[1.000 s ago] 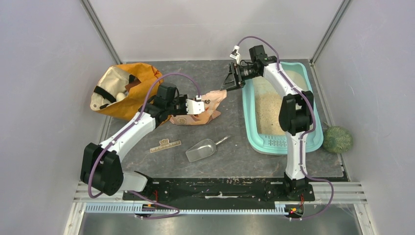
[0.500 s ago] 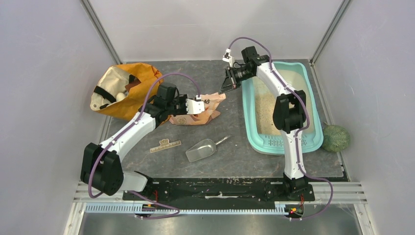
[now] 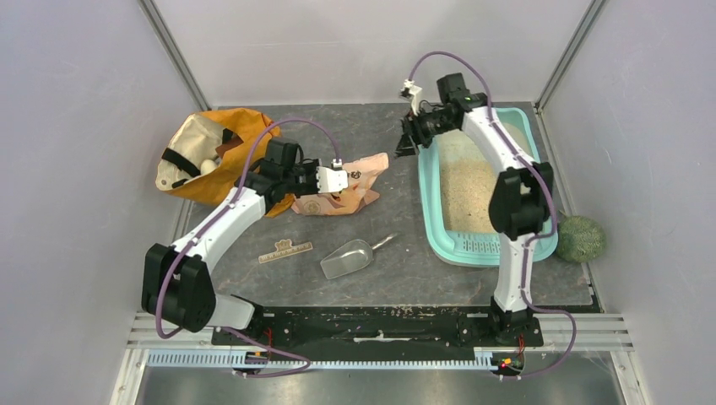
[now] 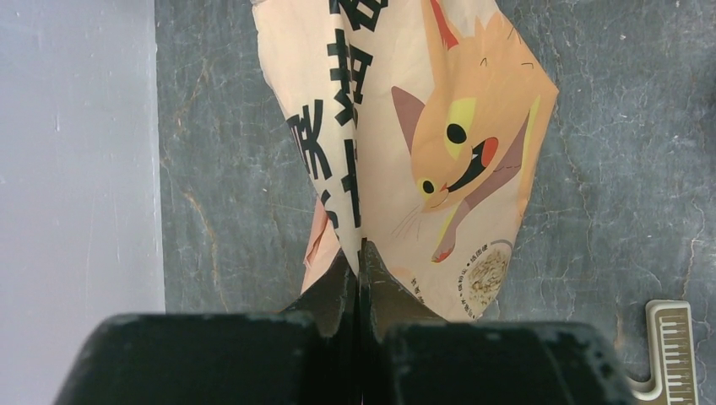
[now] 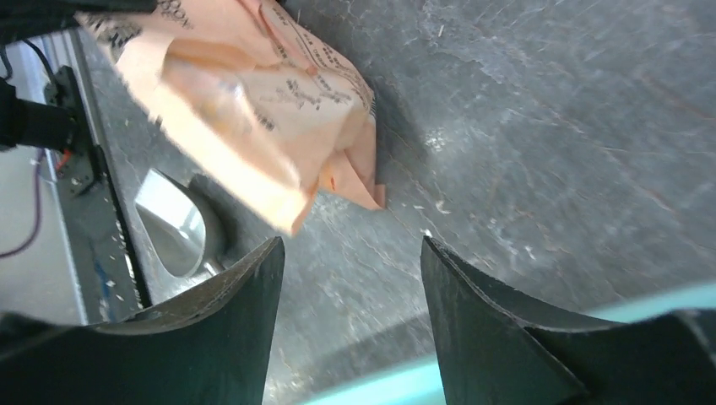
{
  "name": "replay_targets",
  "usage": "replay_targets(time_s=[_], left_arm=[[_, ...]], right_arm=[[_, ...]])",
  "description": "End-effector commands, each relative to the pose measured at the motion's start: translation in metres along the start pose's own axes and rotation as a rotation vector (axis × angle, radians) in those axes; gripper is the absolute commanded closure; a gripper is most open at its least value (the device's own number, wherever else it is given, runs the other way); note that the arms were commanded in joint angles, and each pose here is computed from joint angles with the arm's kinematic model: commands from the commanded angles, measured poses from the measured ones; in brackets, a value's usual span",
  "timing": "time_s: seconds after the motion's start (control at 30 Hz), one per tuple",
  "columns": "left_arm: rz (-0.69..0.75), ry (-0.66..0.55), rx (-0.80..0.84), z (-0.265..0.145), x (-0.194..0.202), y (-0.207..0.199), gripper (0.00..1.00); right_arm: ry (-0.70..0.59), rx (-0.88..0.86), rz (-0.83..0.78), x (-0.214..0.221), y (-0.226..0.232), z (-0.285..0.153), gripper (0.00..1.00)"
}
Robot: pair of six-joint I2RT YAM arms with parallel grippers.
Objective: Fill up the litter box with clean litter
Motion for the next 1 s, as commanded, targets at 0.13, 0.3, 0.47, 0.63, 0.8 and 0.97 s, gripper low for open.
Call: replay_targets(time_s=[0.13, 0.3, 0.47, 0.63, 0.8, 0.97], left_arm=[[0.076, -0.104, -0.03, -0.002, -0.028, 0.031, 0.98], [0.076, -0.111, -0.032, -0.002, -0.03, 0.034, 0.98], [0.079, -0.101, -0.035, -0.004, -0.029, 0.034, 0.98], [0.078, -0.096, -0.029, -0.005, -0.029, 0.034, 0.98], [0.078, -0.091, -0.022, -0.005, -0.028, 0.033, 0.98], [0.084, -0.085, -0.012, -0.004, -0.026, 0.032, 0.98]], right_arm=[[-0.351, -0.057, -0.566, -0.061, 0.053, -0.023, 0.34], [-0.422, -0.134, -0.727, -0.067, 0.083, 0.002, 0.37], [-0.452, -0.189, -0.84, -0.064, 0.104, 0.024, 0.4], [-0.426, -0.207, -0.888, -0.051, 0.105, 0.042, 0.43], [-0.441, -0.215, -0.928, -0.046, 0.109, 0.041, 0.48], [-0.454, -0.25, -1.004, -0.036, 0.124, 0.036, 0.5]])
Point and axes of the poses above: each gripper's point midway between its finger pads, its own z axis out along the fingers, its own y axis along the line the jaws close on, x = y × z, the point moved 1 cm from there along -z, back along the fingers, and after that the axes turned 1 degree about -z, right-handed, at the moved point
